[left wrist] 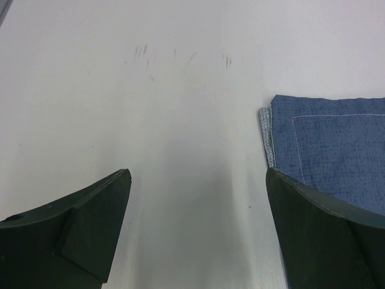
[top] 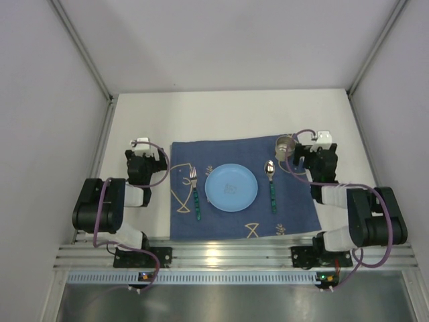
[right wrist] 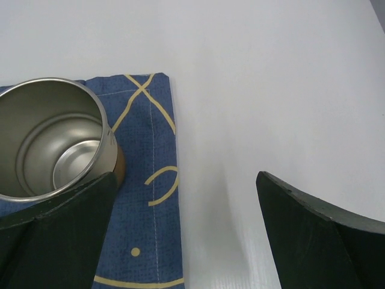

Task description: Set the dinner table for one person

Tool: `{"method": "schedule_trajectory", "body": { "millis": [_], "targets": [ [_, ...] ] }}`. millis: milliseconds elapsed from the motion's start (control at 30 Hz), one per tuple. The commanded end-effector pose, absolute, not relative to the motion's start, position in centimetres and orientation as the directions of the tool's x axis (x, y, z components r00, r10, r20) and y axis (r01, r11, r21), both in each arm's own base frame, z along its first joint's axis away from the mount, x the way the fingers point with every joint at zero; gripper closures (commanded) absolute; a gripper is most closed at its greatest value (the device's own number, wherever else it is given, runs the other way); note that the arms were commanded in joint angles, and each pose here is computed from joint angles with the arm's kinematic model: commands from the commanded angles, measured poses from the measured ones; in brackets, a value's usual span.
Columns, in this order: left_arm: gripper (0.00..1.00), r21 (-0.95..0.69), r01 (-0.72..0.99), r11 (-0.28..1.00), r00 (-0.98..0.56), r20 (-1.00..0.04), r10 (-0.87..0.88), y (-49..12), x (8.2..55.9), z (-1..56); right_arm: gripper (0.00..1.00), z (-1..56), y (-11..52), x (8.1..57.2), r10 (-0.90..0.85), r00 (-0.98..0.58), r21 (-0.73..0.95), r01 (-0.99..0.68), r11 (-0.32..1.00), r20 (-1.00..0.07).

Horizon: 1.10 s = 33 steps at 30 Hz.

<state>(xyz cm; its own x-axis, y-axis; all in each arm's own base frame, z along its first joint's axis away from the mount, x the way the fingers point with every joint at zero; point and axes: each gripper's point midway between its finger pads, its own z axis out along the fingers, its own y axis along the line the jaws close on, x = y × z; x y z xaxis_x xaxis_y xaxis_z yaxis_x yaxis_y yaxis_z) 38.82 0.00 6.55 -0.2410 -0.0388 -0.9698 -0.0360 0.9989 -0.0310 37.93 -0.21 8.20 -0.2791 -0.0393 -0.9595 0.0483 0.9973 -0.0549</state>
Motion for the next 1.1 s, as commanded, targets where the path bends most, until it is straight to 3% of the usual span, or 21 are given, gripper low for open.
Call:
{"method": "schedule_trajectory", "body": {
  "millis": [0, 233, 367, 500, 1067],
  "targets": [
    [0.01, -0.041, -0.026, 0.999, -0.171, -0.984, -0.045, 0.0, 39.4, 8.1, 0.0, 11.9, 0.2, 39.7, -0.034, -0.156, -0.033, -0.01, 0.999, -0.987],
    [0.01, -0.041, -0.026, 0.999, -0.173, -0.984, -0.045, 0.0, 39.4, 8.0, 0.0, 11.8, -0.3, 39.4, -0.013, -0.125, -0.008, -0.041, 0.999, -0.992],
    [0.01, -0.041, -0.026, 0.999, -0.171, -0.984, -0.045, 0.0, 39.4, 8.1, 0.0, 13.0, 0.5, 38.2, -0.038, 0.003, -0.038, -0.078, 0.996, -0.999],
    [0.01, -0.041, -0.026, 0.999, -0.17, -0.984, -0.045, 0.0, 39.4, 8.1, 0.0, 12.1, -0.4, 38.0, -0.033, -0.026, -0.034, 0.04, 0.999, -0.999],
    [0.01, -0.041, -0.026, 0.999, -0.17, -0.984, -0.045, 0.0, 39.4, 8.1, 0.0, 11.9, -0.3, 38.1, -0.035, -0.038, -0.036, 0.042, 0.998, -0.999]
  ]
}}
